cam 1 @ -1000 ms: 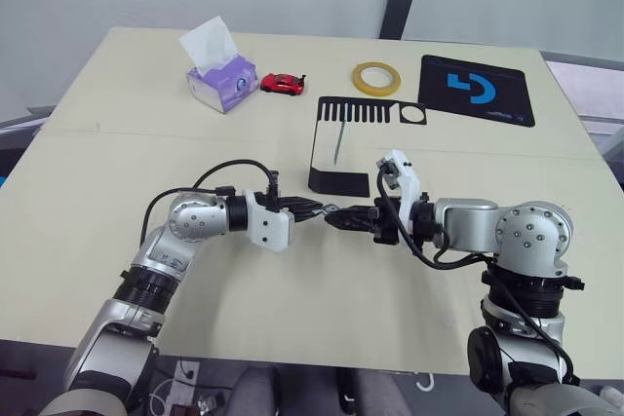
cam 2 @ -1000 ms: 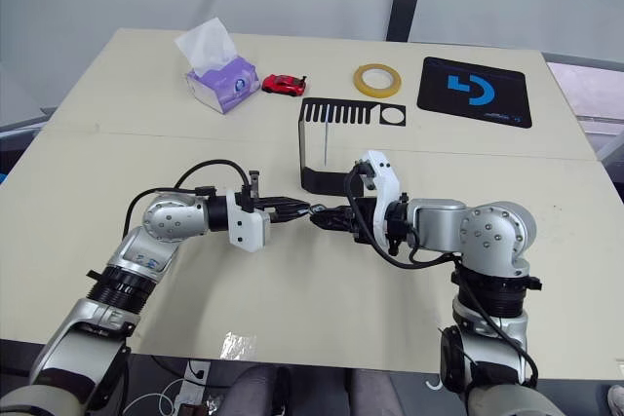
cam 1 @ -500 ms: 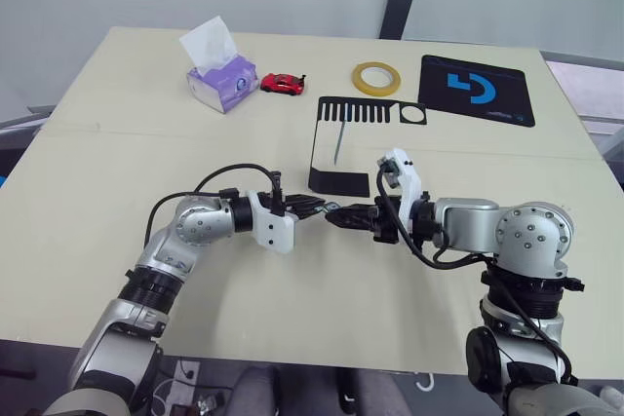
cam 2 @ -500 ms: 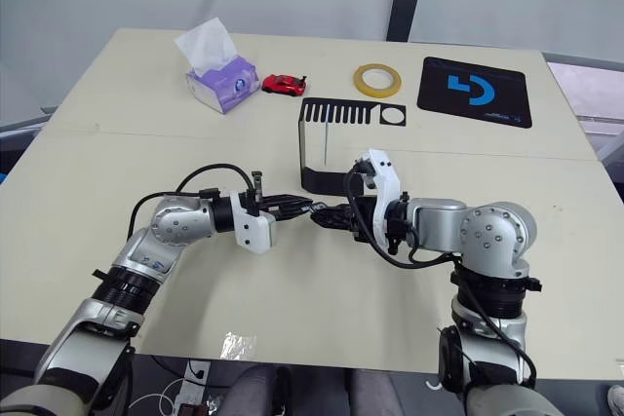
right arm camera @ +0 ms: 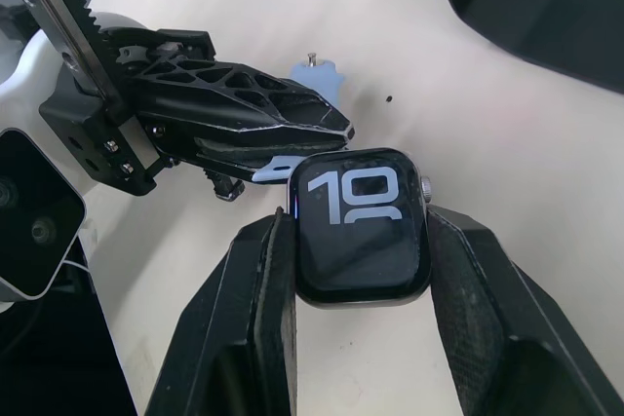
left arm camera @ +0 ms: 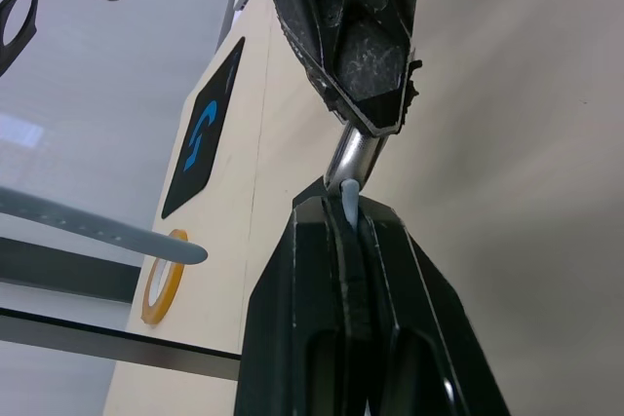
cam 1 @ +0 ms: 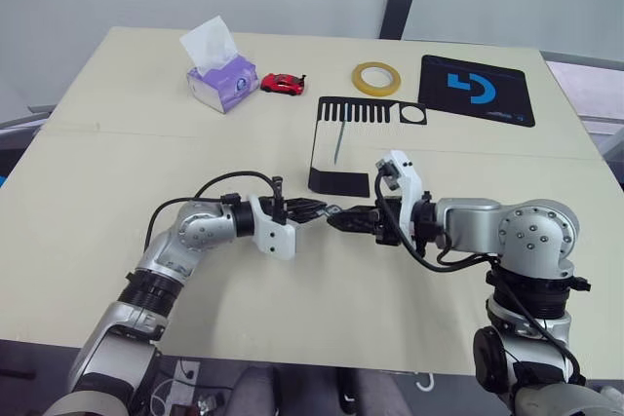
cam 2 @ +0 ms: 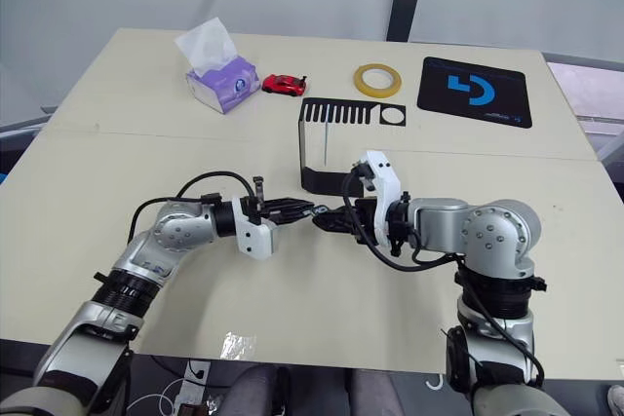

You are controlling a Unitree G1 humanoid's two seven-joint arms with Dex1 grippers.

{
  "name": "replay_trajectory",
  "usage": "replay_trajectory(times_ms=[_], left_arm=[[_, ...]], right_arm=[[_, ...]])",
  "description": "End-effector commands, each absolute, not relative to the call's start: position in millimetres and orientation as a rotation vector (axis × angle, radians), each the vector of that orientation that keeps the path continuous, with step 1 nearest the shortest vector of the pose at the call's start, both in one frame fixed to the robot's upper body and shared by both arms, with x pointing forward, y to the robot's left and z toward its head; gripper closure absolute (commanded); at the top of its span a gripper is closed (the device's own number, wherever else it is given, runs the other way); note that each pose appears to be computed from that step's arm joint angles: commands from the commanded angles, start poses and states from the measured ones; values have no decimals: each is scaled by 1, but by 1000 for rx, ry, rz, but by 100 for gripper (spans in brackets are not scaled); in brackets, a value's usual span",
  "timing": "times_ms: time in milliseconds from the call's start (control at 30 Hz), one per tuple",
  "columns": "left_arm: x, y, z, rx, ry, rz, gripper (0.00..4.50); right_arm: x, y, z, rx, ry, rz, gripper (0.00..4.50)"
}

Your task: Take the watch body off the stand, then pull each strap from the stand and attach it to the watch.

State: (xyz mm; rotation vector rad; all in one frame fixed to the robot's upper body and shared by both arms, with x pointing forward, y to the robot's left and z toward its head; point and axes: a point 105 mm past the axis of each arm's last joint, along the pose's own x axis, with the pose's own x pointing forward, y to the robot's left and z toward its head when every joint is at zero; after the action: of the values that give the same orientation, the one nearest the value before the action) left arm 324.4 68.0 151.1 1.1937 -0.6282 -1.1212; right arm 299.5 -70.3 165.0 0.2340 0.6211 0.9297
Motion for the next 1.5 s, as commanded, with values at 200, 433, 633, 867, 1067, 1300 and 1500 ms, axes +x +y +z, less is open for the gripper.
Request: replay_trajectory(times_ms=[200,433,633,867,1067,1300,1500], left_arm=[[312,57,156,1251,-743,-1156,450],[315,57,156,1263,-741,-1147,450],[318,56,158,1271,-744,-1135,450],[323,54,153,1308,-696,-1116,450],[322,51,151,1308,-708,-1117,450],[326,54,154,1300,-694,-1101,450],[324,51,155,1296,-714,-1103,450]], right_arm=[[292,-57,178,206,581,1022,296],[292,-58,180,200,578,1029,296],[293,-57,181,252,580,1034,296],[292,-58,178,213,587,1018,296],[293,-58,180,203,580,1013,296],[291,-57,181,156,576,1023,296],[293,-55,184,216,570,1029,296]])
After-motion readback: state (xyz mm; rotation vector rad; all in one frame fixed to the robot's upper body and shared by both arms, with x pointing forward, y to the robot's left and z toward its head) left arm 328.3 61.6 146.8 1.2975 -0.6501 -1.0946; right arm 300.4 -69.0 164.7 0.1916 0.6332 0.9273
